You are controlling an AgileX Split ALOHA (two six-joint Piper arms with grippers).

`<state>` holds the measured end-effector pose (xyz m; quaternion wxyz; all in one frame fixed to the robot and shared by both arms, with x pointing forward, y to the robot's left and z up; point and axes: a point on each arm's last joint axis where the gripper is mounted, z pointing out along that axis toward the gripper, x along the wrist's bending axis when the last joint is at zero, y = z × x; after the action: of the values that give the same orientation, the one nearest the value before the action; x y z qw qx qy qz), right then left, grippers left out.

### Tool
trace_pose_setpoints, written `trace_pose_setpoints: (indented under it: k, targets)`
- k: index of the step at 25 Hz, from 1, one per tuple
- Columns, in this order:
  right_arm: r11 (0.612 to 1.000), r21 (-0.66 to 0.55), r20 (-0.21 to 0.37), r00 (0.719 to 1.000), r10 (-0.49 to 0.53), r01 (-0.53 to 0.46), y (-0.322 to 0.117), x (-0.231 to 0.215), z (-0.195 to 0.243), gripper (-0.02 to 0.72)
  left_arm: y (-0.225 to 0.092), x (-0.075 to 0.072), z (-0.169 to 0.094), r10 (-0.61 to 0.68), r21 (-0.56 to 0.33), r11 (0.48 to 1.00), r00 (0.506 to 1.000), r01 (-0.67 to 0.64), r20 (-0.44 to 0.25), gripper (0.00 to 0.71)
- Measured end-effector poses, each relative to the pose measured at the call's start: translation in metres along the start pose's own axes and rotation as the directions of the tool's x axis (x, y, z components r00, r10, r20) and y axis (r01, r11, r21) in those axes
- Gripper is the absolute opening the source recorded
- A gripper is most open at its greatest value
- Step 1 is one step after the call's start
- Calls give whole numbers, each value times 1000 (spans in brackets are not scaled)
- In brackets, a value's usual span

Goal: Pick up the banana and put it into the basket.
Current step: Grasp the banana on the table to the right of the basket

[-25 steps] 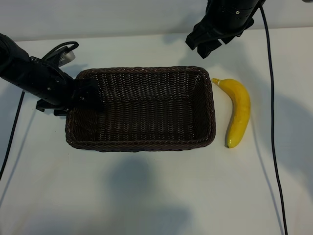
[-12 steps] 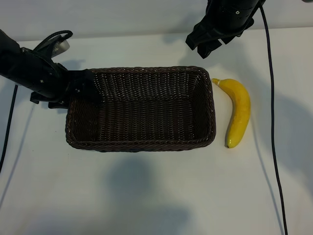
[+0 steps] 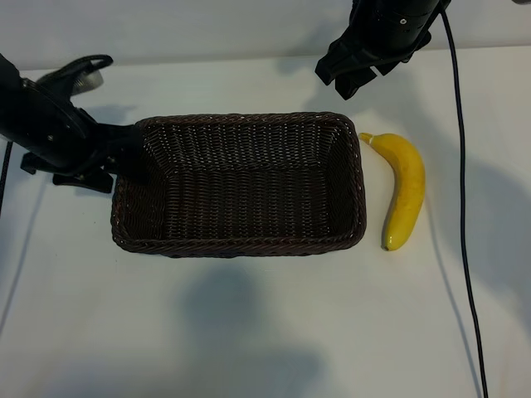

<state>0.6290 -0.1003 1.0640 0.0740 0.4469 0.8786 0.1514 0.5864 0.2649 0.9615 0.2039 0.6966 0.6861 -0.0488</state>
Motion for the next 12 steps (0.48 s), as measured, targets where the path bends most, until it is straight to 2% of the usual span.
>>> trace_pose_setpoints:
  k: [12]
  targets:
    - [1000, 1, 0, 1000, 0, 0, 0, 0, 0, 571, -3, -17, -51, 59, -132, 989, 998, -60, -16, 586]
